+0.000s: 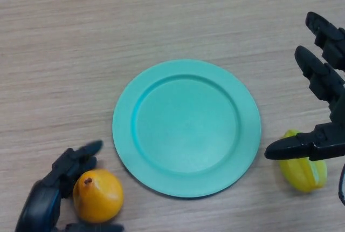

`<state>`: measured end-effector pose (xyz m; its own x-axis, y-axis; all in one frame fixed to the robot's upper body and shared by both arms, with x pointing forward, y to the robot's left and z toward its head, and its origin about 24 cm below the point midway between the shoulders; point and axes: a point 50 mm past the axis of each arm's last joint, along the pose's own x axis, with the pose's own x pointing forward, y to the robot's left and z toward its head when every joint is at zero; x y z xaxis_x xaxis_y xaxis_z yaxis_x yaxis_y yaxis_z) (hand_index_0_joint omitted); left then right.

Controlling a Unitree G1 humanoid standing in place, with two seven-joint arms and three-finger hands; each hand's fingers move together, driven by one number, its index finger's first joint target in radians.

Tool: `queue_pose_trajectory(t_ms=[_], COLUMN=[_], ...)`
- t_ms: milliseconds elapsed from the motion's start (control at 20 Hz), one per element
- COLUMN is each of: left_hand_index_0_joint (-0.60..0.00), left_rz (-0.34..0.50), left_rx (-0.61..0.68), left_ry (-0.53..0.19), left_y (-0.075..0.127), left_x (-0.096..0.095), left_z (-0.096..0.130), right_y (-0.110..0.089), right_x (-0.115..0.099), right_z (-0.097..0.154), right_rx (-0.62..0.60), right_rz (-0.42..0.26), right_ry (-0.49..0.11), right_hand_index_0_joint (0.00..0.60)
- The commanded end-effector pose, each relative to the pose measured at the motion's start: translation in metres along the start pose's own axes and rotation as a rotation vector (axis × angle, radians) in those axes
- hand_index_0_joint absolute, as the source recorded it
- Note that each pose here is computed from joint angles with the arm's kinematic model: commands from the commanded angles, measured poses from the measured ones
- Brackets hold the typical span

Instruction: Pick up the yellow pear and place it on the plate

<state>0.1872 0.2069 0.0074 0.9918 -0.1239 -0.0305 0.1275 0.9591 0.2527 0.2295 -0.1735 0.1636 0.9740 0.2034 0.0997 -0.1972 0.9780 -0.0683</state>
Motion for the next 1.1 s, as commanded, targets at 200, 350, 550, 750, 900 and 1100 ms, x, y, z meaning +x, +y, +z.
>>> queue_pose_trajectory(t_ms=[200, 350, 550, 750, 900, 1100], left_hand_index_0_joint=[-0.600, -0.600, -0.600, -0.600, -0.600, -0.600], left_rz=[0.018, 0.105, 0.077, 0.043, -0.010, -0.042], left_rx=[0.297, 0.253, 0.017, -0.015, -0.071, -0.104], left_ry=[-0.180, -0.283, -0.300, -0.294, -0.289, -0.280], left_y=[0.012, 0.020, 0.023, 0.023, 0.014, 0.002], left_x=[0.003, 0.004, 0.013, 0.027, 0.053, 0.078], left_z=[0.019, 0.056, 0.098, 0.105, 0.105, 0.098], right_y=[-0.012, -0.013, -0.013, -0.013, -0.010, -0.008], right_x=[-0.011, -0.010, -0.009, -0.009, -0.011, -0.015], right_z=[0.030, 0.032, 0.032, 0.034, 0.038, 0.037], right_rx=[-0.037, -0.040, -0.040, -0.030, -0.036, -0.047], right_rz=[-0.024, -0.028, -0.034, -0.028, -0.008, 0.005], right_ry=[-0.176, -0.174, -0.180, -0.191, -0.222, -0.235], right_hand_index_0_joint=[0.600, 0.600, 0.600, 0.252, 0.000, 0.000])
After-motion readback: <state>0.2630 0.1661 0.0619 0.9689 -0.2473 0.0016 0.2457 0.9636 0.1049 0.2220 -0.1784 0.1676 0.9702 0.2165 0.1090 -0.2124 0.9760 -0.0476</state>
